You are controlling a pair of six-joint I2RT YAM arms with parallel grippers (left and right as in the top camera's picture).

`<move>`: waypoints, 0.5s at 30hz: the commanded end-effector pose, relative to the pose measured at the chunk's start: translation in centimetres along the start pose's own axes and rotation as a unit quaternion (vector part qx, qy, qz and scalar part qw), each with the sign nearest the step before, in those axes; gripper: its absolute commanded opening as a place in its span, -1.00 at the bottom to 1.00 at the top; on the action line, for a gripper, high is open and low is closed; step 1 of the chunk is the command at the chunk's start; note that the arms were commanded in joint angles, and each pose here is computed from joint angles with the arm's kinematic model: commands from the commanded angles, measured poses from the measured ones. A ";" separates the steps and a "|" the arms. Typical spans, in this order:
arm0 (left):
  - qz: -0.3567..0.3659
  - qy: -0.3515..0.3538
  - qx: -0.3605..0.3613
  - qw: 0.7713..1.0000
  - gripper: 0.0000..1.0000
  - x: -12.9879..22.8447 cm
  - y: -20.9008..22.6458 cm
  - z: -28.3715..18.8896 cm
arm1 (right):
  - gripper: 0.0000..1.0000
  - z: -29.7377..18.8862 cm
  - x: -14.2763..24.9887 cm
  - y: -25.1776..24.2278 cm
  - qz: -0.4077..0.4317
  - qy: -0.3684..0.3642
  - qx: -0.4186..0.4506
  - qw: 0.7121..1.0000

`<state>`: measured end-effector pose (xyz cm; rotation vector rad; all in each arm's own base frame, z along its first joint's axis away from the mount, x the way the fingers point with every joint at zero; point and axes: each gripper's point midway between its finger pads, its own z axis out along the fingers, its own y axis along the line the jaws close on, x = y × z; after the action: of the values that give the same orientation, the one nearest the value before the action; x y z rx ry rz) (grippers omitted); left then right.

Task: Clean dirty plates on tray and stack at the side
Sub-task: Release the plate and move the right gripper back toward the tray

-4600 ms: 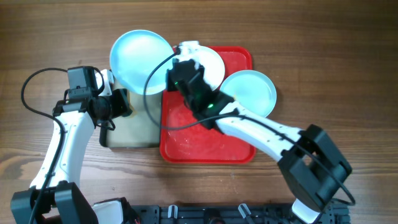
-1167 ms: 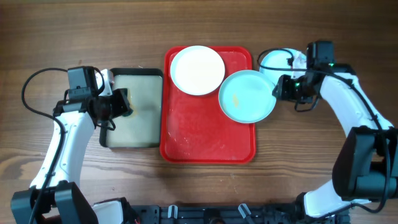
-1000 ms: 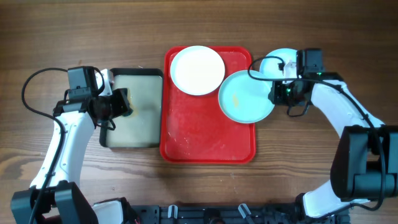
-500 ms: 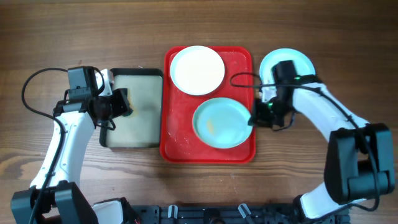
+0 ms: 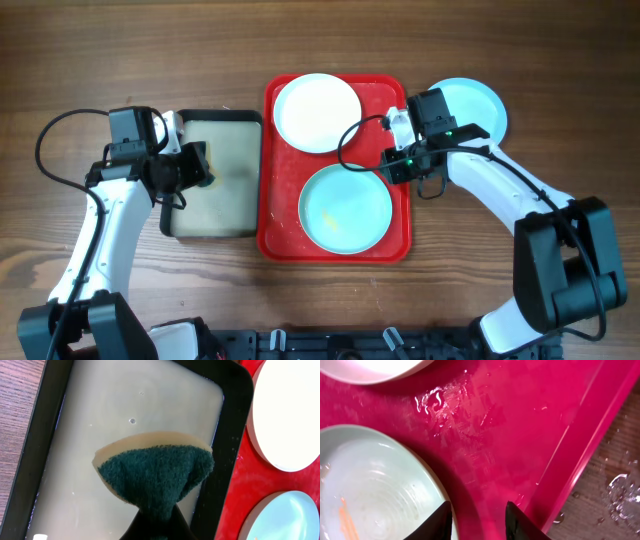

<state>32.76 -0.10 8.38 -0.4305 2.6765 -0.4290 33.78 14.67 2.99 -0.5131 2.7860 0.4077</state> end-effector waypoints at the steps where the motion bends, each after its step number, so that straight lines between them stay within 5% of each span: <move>1: -0.004 0.004 0.009 1.000 -0.92 0.1 -0.2 0.2 | -0.30 0.0 -0.4 0.9 -0.065 -0.008 -0.010 0.998; 6: -0.004 0.004 0.009 1.000 -0.92 0.1 -0.2 0.2 | -0.30 0.6 -0.3 3.8 -0.134 -0.009 -0.031 0.991; 13: -0.004 0.004 0.009 1.000 -0.92 0.1 -0.2 0.2 | -0.45 2.7 1.1 2.5 -0.128 0.028 -0.008 0.991; 15: -0.004 0.004 0.009 1.000 -0.92 0.1 -0.2 0.2 | -0.61 3.3 1.2 2.4 -0.127 0.033 -0.006 0.991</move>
<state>32.76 -0.10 8.38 -0.4305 2.6765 -0.4290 32.57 17.83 1.60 -0.8597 2.7067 0.3906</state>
